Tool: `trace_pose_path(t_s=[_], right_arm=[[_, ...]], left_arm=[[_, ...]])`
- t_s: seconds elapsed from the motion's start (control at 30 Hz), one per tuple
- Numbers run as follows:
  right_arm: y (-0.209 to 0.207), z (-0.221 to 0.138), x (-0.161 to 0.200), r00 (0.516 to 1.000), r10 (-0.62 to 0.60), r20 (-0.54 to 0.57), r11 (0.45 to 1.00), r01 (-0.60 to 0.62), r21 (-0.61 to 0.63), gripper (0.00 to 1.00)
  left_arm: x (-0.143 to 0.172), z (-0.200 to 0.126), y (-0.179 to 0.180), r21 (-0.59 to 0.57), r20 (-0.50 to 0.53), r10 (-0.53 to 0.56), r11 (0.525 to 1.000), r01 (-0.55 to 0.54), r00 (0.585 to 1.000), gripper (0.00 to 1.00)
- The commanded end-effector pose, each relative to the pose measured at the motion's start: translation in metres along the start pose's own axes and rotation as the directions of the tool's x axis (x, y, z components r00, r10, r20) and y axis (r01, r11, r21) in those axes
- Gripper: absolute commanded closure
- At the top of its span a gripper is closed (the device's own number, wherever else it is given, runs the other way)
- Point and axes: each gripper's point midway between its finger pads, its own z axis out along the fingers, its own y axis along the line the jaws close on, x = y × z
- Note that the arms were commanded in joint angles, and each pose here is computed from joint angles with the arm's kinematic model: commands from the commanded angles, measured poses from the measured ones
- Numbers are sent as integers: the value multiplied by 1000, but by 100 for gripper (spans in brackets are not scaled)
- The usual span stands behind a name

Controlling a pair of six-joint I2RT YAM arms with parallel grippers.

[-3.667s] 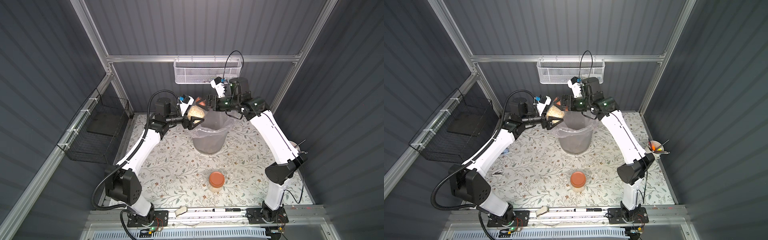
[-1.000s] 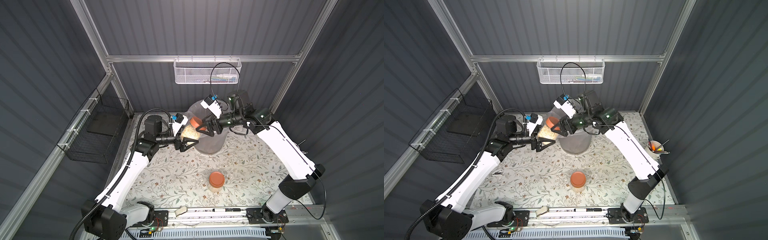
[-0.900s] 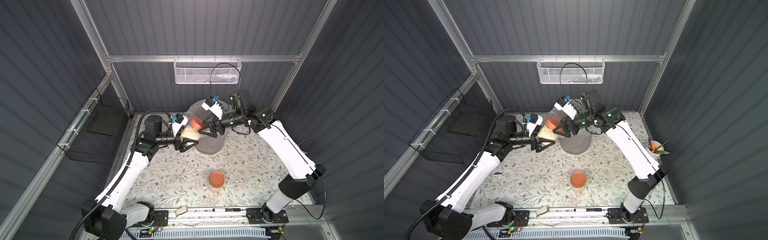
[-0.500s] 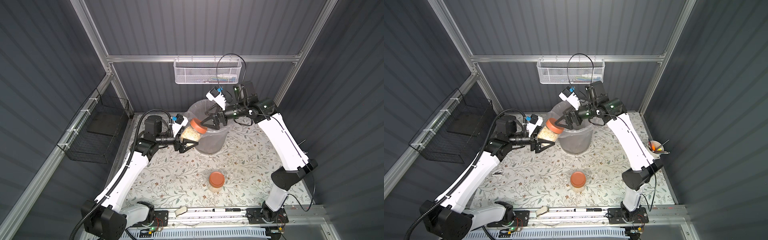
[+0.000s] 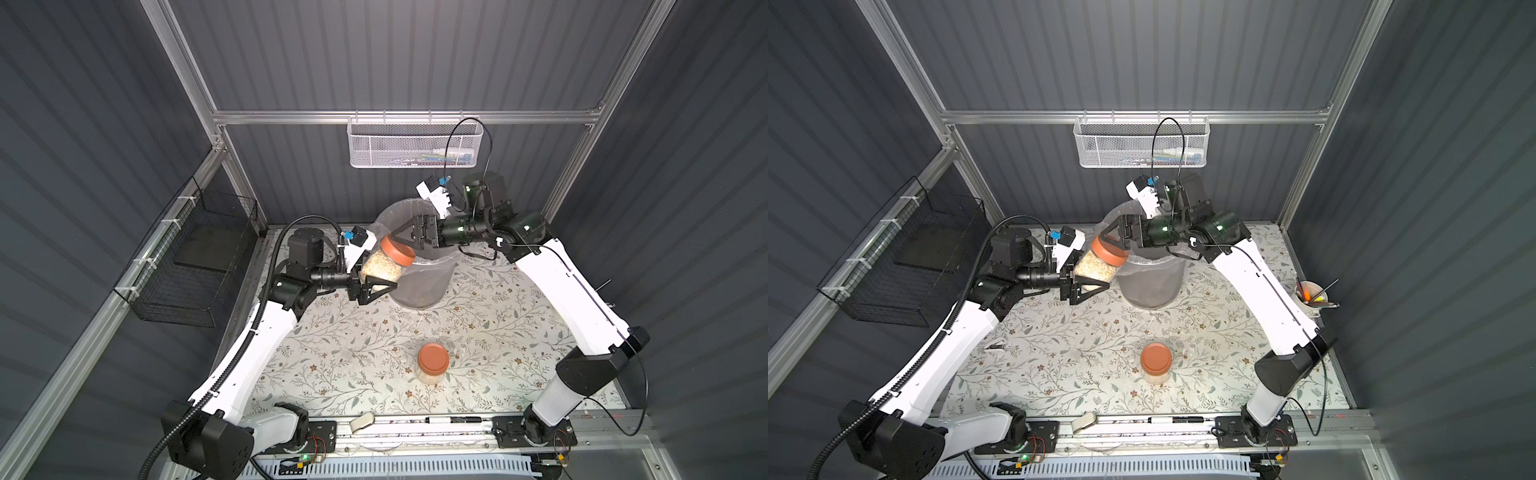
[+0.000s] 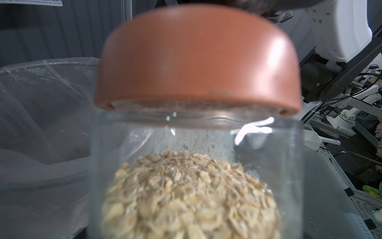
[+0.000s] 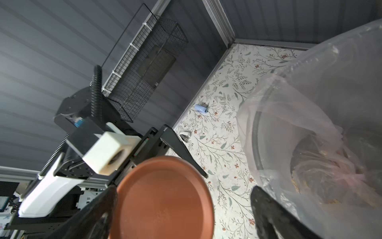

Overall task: Empty expired oatmeal from jars
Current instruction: Unscrew the lid from the jar.

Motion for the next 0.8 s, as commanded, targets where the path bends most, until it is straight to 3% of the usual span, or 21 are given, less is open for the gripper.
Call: trace_pose_path(t_s=[0.0,0.67,0.77], right_arm=[[10,-6,-9,999,16,30,1000,-16,0,1],[-1,23,18,995,44,-91,997,-39,63,1],[-3,25,20,994,44,-95,997,-37,69,6]], left_arm=[[-30,-6,-16,40,64,119,992,-122,991,100],[-28,-5,-13,33,55,120,992,-122,991,100],[-28,-5,-13,29,51,120,992,-122,991,100]])
